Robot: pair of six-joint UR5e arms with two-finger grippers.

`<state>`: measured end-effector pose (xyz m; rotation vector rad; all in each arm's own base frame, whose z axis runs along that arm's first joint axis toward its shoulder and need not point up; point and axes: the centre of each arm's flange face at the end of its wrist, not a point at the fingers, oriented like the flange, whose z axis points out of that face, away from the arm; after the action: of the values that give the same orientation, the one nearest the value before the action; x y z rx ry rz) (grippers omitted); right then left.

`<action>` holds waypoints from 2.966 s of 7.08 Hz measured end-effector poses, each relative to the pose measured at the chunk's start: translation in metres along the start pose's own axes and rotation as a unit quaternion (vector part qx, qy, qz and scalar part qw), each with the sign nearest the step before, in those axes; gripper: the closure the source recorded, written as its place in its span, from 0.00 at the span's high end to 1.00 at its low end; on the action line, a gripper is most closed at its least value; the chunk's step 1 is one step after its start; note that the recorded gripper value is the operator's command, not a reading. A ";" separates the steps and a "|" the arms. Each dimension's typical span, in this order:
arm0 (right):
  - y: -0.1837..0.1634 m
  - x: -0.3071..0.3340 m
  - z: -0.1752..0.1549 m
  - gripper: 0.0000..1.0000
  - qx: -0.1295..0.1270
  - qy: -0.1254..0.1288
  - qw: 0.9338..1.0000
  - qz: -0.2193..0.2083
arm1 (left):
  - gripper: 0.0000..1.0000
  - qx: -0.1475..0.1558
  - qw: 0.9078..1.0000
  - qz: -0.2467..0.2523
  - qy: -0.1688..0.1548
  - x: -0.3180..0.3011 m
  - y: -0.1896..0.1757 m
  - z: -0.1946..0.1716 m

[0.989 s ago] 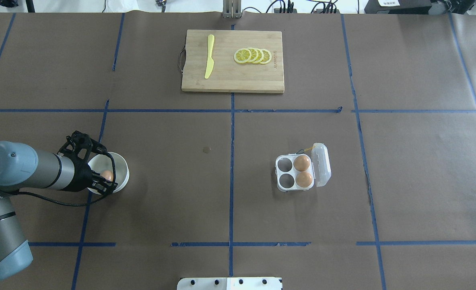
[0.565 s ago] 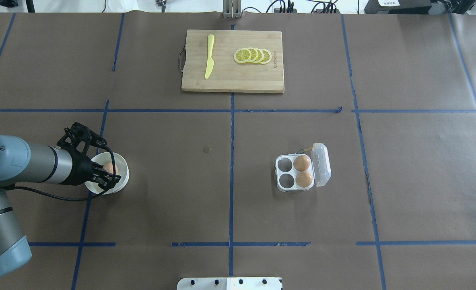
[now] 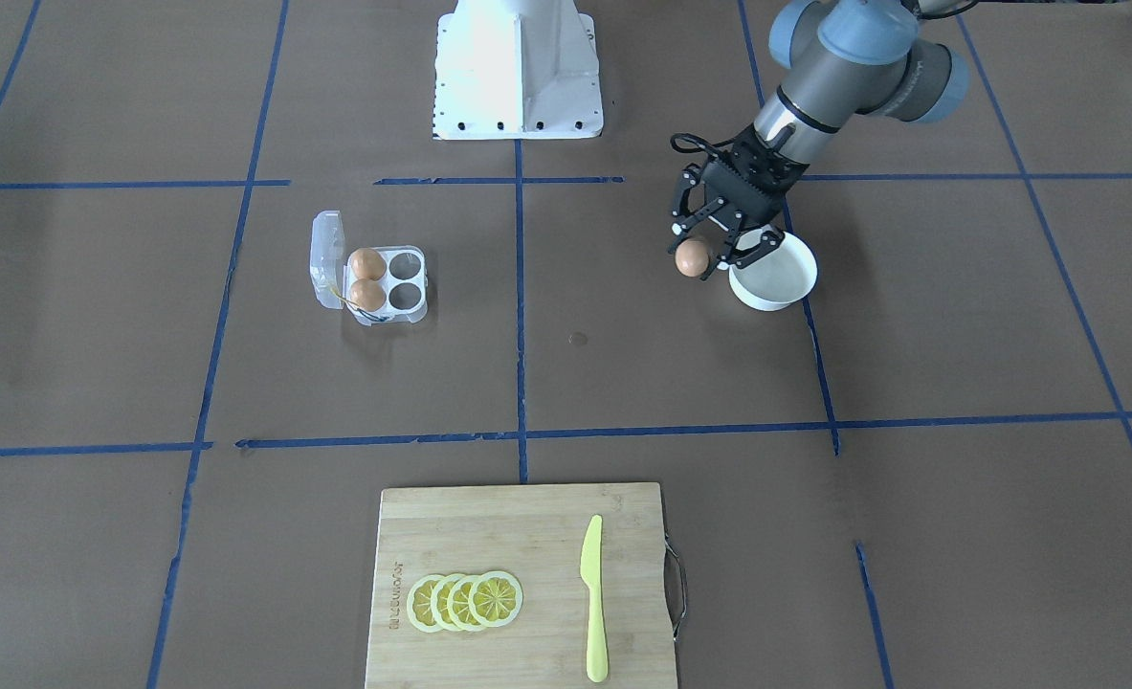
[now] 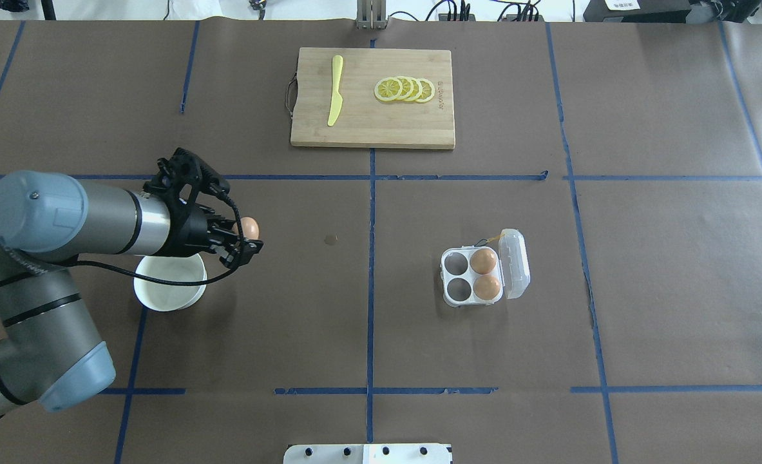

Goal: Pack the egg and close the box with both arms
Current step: 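Lift the egg with the left gripper and carry it to the egg box, then lower the egg into an empty slot and open the left gripper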

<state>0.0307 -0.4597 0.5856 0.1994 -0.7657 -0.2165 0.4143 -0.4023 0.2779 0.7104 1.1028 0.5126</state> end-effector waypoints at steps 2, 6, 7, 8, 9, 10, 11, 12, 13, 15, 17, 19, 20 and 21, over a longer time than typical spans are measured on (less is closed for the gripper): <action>0.000 0.000 0.000 1.00 0.000 0.000 1.000 0.000 | 0.00 0.080 0.995 0.029 0.058 0.022 -0.027 -0.001; 0.000 0.000 0.000 1.00 0.000 0.000 1.000 0.000 | 0.00 0.199 0.977 0.059 0.045 0.098 -0.032 0.067; 0.000 0.000 0.000 1.00 0.000 0.000 1.000 0.000 | 0.00 0.220 0.969 0.102 0.038 0.117 -0.030 0.089; 0.000 0.000 0.000 1.00 0.000 0.001 1.000 0.000 | 0.00 0.236 0.961 0.142 0.037 0.129 -0.031 0.110; 0.000 0.001 0.000 1.00 0.000 0.001 1.000 0.000 | 0.00 0.244 0.955 0.161 0.042 0.146 -0.036 0.131; 0.000 0.001 0.000 1.00 0.000 0.001 1.000 0.000 | 0.00 0.248 0.952 0.171 0.048 0.167 -0.044 0.149; 0.000 0.001 0.000 1.00 0.000 0.001 1.000 0.000 | 0.00 0.248 0.952 0.174 0.052 0.182 -0.050 0.161; 0.000 0.000 0.000 1.00 0.000 0.001 1.000 0.000 | 0.00 0.246 0.952 0.176 0.052 0.191 -0.055 0.171; 0.000 0.000 0.000 1.00 0.000 0.001 1.000 0.000 | 0.06 0.241 0.953 0.176 0.050 0.196 -0.058 0.181; 0.000 0.000 0.000 1.00 0.000 0.001 1.000 0.000 | 0.14 0.231 0.955 0.178 0.047 0.204 -0.062 0.198; 0.000 0.000 0.000 1.00 0.001 0.001 1.000 0.000 | 0.20 0.223 0.957 0.178 0.050 0.211 -0.055 0.206; -0.001 0.000 -0.001 1.00 0.001 0.001 1.000 0.000 | 0.42 0.218 0.958 0.179 0.052 0.217 -0.049 0.211; -0.001 0.000 -0.001 1.00 0.001 0.001 1.000 0.000 | 0.48 0.217 0.958 0.178 0.053 0.218 -0.048 0.211; -0.001 0.000 -0.001 1.00 0.001 0.001 1.000 0.000 | 0.50 0.217 0.958 0.178 0.053 0.219 -0.048 0.212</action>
<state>0.0309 -0.4603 0.5849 0.2012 -0.7638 -0.2166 0.6940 -0.3384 0.1651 1.2945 1.2076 0.6258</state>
